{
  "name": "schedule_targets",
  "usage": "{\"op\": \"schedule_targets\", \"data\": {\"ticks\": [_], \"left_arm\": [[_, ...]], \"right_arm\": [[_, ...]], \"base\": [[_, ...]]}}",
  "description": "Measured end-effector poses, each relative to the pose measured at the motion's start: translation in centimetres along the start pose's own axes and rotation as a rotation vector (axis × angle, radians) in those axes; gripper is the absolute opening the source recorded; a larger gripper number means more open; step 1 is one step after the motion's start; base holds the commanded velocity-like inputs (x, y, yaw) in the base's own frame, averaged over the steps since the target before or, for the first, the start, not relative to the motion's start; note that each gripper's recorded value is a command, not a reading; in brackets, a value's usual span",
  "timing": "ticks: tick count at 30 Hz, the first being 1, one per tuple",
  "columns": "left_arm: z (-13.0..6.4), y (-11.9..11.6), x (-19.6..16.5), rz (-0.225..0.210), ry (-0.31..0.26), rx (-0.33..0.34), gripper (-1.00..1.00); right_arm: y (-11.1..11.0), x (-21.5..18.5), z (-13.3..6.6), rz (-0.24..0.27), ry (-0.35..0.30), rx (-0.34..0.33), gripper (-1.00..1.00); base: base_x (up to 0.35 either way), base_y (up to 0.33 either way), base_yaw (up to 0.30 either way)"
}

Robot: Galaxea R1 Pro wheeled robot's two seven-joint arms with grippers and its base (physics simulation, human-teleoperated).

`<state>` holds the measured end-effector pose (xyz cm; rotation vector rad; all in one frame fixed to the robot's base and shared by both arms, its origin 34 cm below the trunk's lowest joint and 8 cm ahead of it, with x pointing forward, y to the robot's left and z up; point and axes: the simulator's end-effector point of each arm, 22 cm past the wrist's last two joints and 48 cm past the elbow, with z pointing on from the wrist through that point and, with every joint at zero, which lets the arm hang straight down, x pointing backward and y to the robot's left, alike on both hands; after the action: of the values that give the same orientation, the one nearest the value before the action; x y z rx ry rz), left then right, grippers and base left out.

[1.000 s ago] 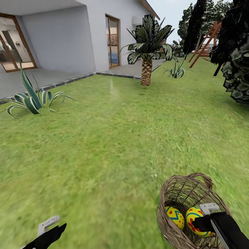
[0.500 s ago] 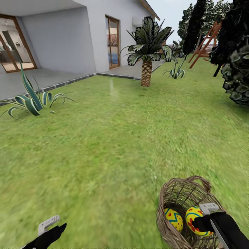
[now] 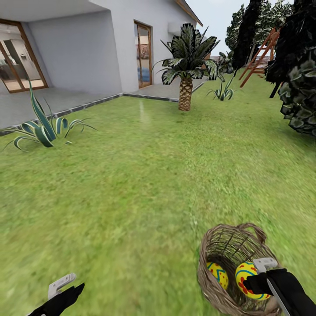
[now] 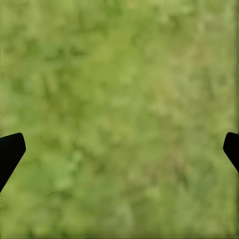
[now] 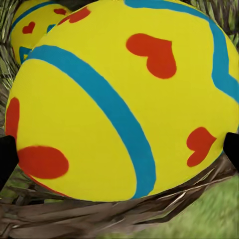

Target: Take the three Easter eggs out of the wicker basket on the lawn in the garden, then place them on the lawn next to a single tree (choose any tree) so that all three eggs are next to the same tree and none are left in the basket.

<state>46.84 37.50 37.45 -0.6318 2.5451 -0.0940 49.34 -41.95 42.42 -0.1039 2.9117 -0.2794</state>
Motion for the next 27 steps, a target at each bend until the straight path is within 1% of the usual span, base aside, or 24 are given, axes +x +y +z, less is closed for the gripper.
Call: {"op": "schedule_targets", "data": {"ticks": [6, 9, 12, 18, 22, 27], "left_arm": [[-1.0, -0.3, -0.8, 0.001, 0.0, 0.0, 1.0], [-1.4, -0.5, -1.1, 0.0, 0.001, 0.0, 1.0], [-1.9, -0.7, -1.4, -0.001, 0.001, 0.001, 1.0], [-2.9, -1.2, -2.4, -0.003, -0.003, 0.004, 1.0], [-3.6, -1.3, -3.6, 0.0, -0.032, 0.003, 1.0], [-4.4, -1.5, -4.0, 0.0, -0.032, 0.002, 1.0]], "right_arm": [[0.1, -0.4, -1.1, 0.001, 0.001, -0.006, -1.0], [0.9, -0.7, -1.6, 0.004, 0.001, -0.019, -1.0], [0.8, -0.1, -1.7, 0.005, 0.021, -0.019, -1.0], [0.6, -0.4, -2.8, 0.008, 0.025, -0.023, -1.0], [0.4, -0.7, -3.5, 0.008, 0.024, -0.022, -1.0], [0.1, -1.1, -4.5, 0.008, 0.023, -0.021, -1.0]], "base": [[0.0, 0.0, 0.0], [-0.175, 0.0, 0.0], [-0.186, 0.0, 0.0], [-0.008, 0.017, 0.0], [0.02, 0.295, 0.0], [0.109, 0.326, -0.019]]}}
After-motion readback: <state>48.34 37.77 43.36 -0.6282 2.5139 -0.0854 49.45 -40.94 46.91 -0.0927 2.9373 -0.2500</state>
